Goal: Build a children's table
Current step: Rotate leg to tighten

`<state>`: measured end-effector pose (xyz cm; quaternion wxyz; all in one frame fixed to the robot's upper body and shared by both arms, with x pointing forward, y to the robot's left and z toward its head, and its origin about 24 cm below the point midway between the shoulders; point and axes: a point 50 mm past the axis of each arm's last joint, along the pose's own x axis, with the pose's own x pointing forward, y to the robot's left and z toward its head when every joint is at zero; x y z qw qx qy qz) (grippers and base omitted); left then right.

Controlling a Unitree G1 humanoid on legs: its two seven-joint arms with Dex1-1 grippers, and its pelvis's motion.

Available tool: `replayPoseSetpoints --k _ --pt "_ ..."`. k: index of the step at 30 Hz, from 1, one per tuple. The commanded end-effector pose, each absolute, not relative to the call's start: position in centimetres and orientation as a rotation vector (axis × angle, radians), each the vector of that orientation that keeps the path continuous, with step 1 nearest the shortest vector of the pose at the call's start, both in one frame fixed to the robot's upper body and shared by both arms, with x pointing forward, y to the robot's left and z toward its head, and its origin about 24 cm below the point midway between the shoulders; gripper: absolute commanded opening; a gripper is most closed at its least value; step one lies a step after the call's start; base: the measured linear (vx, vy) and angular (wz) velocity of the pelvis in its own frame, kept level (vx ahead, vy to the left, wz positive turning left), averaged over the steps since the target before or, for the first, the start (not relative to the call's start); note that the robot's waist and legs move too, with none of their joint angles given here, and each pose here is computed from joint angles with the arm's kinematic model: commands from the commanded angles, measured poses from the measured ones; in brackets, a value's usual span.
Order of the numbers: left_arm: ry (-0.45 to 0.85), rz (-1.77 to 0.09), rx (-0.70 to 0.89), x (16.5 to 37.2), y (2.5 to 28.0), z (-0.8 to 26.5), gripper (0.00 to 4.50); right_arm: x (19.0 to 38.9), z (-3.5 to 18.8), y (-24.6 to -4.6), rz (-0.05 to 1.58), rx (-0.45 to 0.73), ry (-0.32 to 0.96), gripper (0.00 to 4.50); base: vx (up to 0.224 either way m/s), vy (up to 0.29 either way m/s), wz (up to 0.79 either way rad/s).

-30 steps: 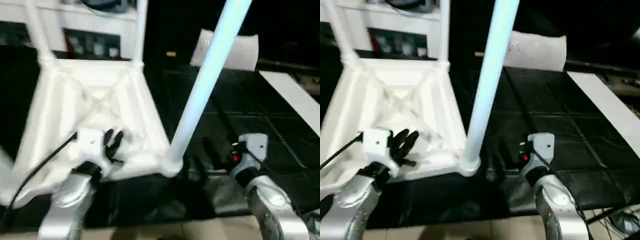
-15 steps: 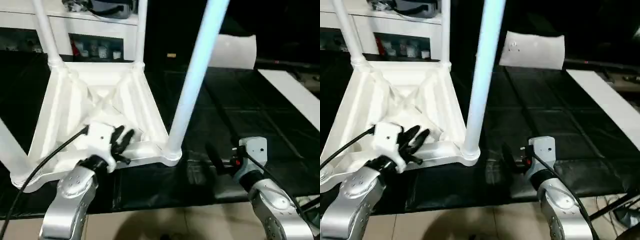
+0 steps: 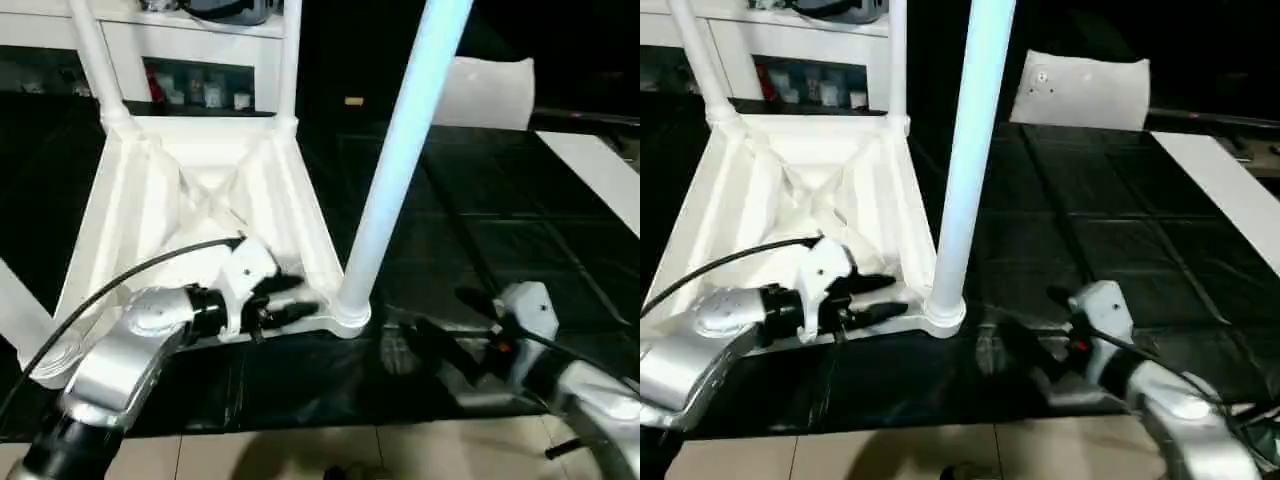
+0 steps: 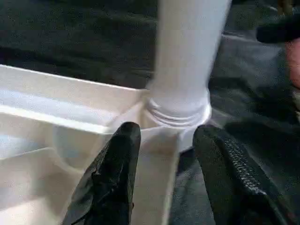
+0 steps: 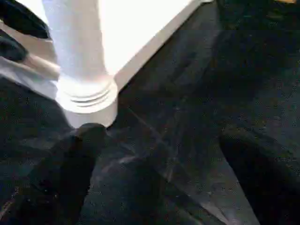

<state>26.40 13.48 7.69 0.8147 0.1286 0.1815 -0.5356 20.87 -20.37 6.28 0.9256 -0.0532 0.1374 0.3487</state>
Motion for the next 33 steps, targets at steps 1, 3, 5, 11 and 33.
replayPoseSetpoints --k 1,3,5,11,33 --pt "0.450 -1.159 0.317 26.8 13.5 7.1 2.16 20.7 7.0 -20.6 0.769 -0.128 0.269 4.50 0.000 0.000 0.00" --pt "0.464 -1.153 0.334 27.1 13.6 6.9 2.16 20.7 7.1 -20.5 0.788 -0.131 0.270 4.50 0.000 0.000 0.00" --pt "0.504 -1.132 0.372 27.9 13.9 6.7 2.16 20.8 7.3 -20.1 0.832 -0.140 0.270 4.50 0.000 0.000 0.00" --pt "0.564 -1.077 0.398 28.6 14.3 6.4 2.16 20.7 7.1 -19.6 0.872 -0.155 0.279 4.50 0.000 0.000 0.00" --pt "0.648 -1.108 0.379 28.4 14.6 6.0 0.78 20.9 6.6 -18.8 0.941 -0.164 0.292 4.50 0.000 0.000 0.00"
